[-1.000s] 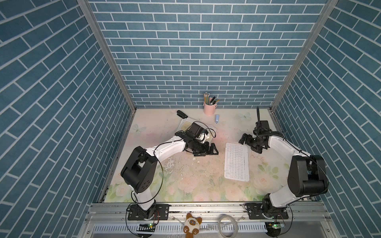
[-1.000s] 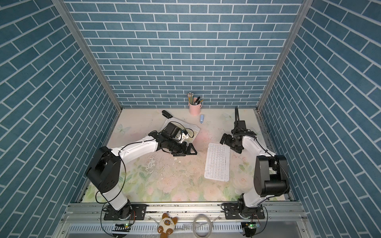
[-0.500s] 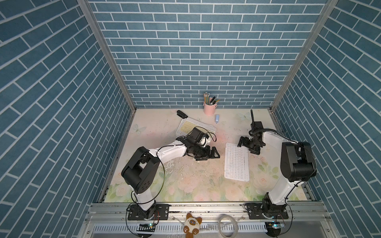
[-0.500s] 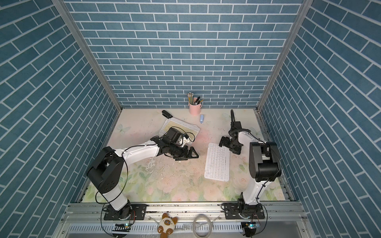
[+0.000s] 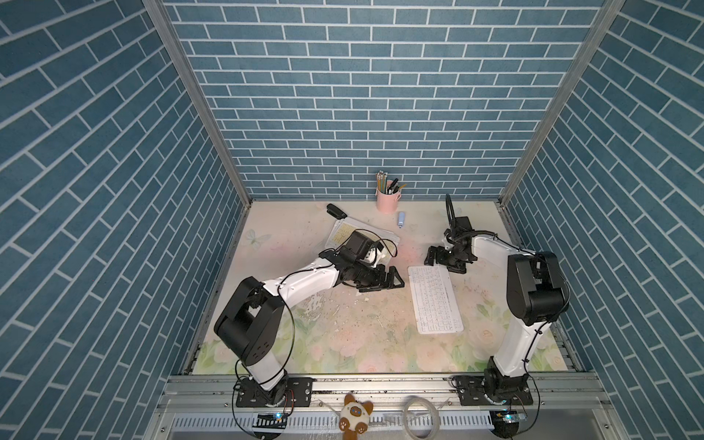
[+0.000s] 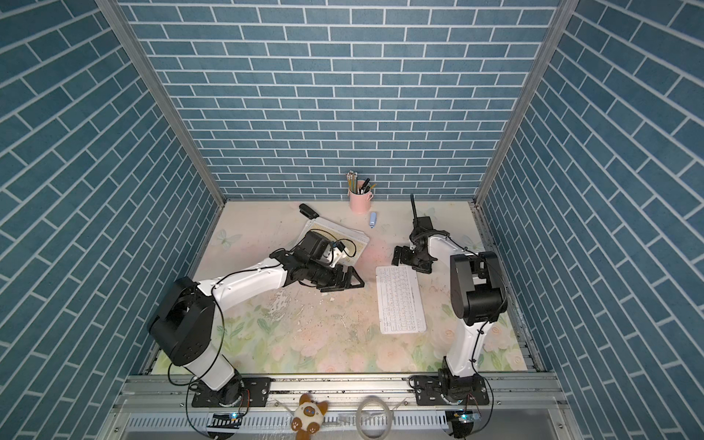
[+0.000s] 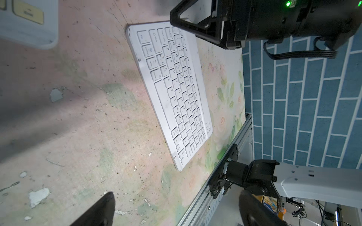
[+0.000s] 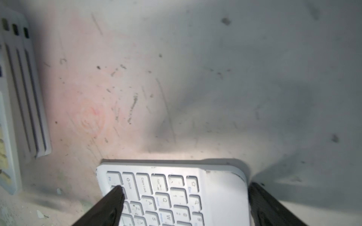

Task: Stack the numeric keypads
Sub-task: Pick up the numeric keypad from the center of the board.

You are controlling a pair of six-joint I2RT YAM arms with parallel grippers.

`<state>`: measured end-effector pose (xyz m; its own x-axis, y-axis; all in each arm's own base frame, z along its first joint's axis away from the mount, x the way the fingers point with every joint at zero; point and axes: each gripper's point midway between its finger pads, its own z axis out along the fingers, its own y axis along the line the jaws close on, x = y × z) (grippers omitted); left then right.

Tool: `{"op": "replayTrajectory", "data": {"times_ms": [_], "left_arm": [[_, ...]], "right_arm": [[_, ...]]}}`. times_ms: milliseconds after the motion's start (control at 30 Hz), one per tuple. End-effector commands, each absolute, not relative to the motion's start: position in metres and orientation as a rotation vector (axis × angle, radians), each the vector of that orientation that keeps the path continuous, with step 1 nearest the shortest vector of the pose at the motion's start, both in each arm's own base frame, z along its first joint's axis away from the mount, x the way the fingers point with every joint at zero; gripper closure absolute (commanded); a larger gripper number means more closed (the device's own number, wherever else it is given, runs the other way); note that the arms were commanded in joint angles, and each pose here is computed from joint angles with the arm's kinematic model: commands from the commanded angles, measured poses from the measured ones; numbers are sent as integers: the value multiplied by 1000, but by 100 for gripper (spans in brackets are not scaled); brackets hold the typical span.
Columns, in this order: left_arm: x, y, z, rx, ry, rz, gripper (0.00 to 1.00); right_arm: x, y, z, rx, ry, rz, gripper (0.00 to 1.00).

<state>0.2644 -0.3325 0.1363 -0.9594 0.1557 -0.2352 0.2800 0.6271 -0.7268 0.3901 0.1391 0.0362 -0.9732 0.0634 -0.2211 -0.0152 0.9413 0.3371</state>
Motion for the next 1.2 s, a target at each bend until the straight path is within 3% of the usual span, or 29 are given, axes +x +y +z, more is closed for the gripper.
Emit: {"op": "replayTrajectory", "data": {"times_ms": [0,167,333,600,700,1167], "left_arm": [[263,-324,143,371,2689,-1230,0],[259,-320,137,356,2702,-1231,0],[260,-313,142,345,2694,-1221,0],[267,-308,142,371,2713,-1180,0],[269,-306,142,370,2709,-1176,0],[271,-273,151,293,2692,-1146,0]], "right_arm": [[381,159,22,-70,2908,593,1],[386,190,33,-173,2866,723,1],[364,226,50,-384,2801,833,1],[366,191,100,-248,2645,693,1],[369,181,93,-226,2679,631,1],[377,224,51,-227,2683,850,1]]}}
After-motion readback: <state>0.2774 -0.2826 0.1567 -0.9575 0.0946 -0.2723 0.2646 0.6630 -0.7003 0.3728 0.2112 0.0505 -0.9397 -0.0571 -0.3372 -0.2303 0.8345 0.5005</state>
